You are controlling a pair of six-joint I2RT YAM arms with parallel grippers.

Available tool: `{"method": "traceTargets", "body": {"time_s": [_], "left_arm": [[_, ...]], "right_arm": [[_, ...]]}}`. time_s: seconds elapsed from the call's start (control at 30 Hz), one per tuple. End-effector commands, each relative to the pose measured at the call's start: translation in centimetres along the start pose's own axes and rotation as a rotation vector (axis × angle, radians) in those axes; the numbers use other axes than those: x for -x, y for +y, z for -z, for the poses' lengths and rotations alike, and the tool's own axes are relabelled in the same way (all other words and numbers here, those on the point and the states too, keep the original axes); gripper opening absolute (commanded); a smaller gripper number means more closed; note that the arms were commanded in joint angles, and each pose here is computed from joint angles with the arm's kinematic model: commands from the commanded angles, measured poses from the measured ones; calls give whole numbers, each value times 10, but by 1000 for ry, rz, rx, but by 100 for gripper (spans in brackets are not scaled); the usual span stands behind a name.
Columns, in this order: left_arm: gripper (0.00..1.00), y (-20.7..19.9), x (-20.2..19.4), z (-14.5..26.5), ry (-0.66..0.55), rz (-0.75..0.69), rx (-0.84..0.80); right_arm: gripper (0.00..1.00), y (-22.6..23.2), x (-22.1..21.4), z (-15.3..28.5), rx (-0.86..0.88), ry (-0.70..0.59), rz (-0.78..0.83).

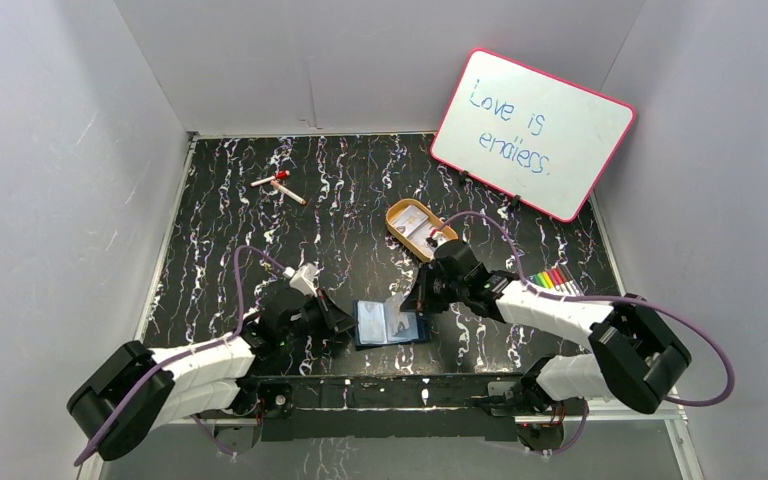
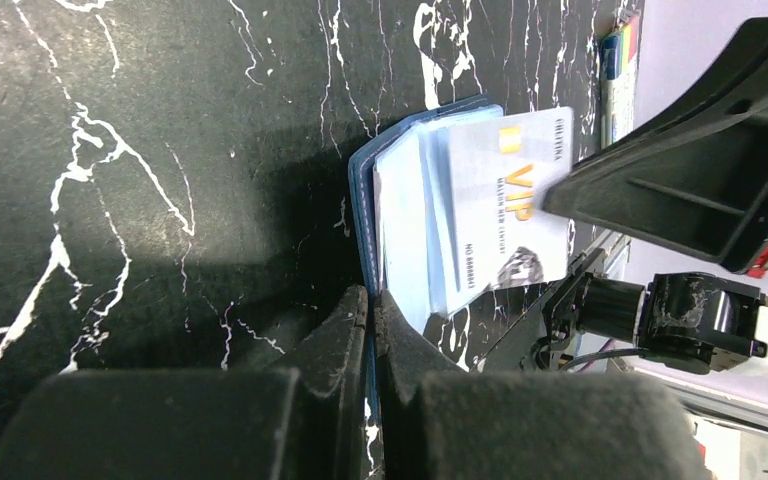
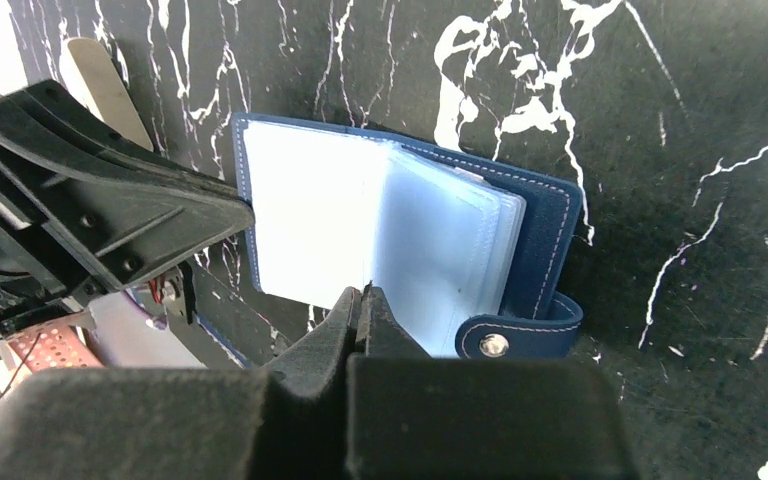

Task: Put the credit cards into the card holder
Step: Insert the credit card into the card holder.

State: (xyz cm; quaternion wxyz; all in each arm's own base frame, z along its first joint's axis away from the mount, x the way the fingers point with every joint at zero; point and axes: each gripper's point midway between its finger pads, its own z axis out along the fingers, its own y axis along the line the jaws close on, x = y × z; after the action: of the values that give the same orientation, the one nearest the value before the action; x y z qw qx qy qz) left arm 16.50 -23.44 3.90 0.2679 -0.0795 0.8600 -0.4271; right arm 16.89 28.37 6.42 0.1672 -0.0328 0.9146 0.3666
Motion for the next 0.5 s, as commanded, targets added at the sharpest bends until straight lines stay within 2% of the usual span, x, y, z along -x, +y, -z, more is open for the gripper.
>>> {"method": "traceTargets", "body": {"time_s": [0.0,0.47], "left_arm": [[0,16,-1,5,-20,-3,62],[0,42,-4,10,-15,11,198]], "right_arm": [[0,10,18,13,-28,-59,52],[0,41,27,3,200,-165,-27]]}}
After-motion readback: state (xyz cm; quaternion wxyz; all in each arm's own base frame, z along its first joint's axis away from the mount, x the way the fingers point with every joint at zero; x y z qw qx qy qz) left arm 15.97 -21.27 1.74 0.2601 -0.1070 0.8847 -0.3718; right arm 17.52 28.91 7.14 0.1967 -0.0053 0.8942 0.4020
